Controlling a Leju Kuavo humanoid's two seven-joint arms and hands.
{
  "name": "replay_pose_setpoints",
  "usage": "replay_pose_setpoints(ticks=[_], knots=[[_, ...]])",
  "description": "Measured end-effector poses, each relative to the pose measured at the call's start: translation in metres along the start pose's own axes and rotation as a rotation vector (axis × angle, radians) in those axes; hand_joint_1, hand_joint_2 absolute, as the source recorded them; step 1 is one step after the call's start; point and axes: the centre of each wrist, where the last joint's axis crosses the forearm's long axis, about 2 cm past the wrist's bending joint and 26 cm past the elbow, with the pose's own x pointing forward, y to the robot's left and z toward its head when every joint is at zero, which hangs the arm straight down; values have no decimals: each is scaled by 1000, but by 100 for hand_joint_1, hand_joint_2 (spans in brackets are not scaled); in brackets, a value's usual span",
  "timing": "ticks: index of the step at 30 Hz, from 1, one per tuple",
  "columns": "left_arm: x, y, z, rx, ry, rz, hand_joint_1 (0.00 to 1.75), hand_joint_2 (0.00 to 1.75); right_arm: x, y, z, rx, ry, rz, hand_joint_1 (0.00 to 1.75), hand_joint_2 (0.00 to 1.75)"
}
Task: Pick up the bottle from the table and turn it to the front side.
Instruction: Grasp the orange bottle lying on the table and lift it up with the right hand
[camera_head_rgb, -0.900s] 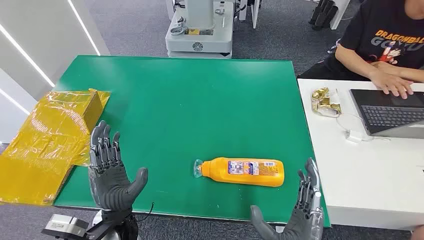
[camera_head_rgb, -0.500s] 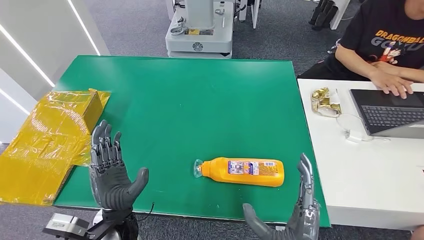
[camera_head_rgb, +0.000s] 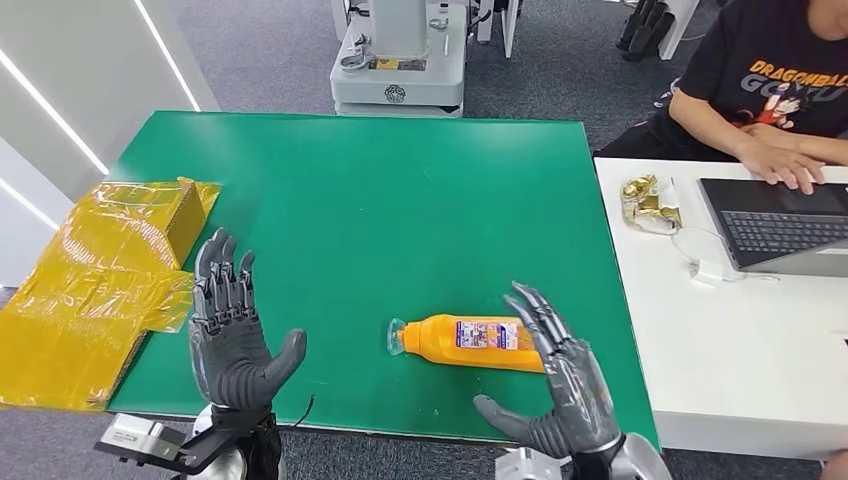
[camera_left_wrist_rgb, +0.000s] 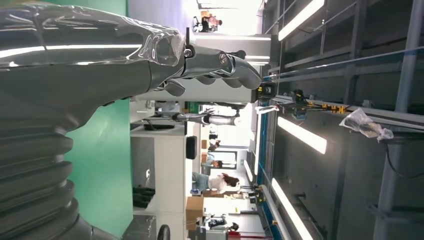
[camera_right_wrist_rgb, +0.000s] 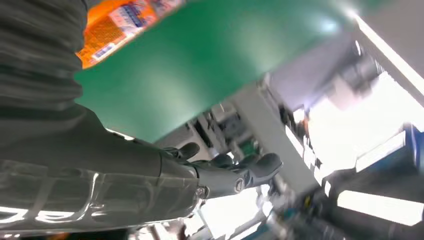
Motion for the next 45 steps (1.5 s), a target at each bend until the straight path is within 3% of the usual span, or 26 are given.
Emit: replay_pose_setpoints(ticks=[3,6,13,17,20,33,45], knots=[[0,0,0,-3,-1,-1,0,175,-35,-25,-26,196,-9,42,0,175],[0,1,0,-2,0,-9,0,175,-60,-51,-55,289,-7,82,0,175],[0,2,0,4,0,-18,0,175,-71,-65,-74,344,0,104,0,175],[0,8,0,29,-2,-45,0,175,-87,-96,-145,516,18,124,0,175],[0,9,-1,33,-3,-47,0,175,-87,-98,-162,552,23,109,0,175],[-1,12,-5,53,-12,-55,0,175,-88,-62,-171,725,23,-50,0,175],[-6,12,-3,46,8,-47,0,175,-102,-30,-148,809,96,-70,0,175]])
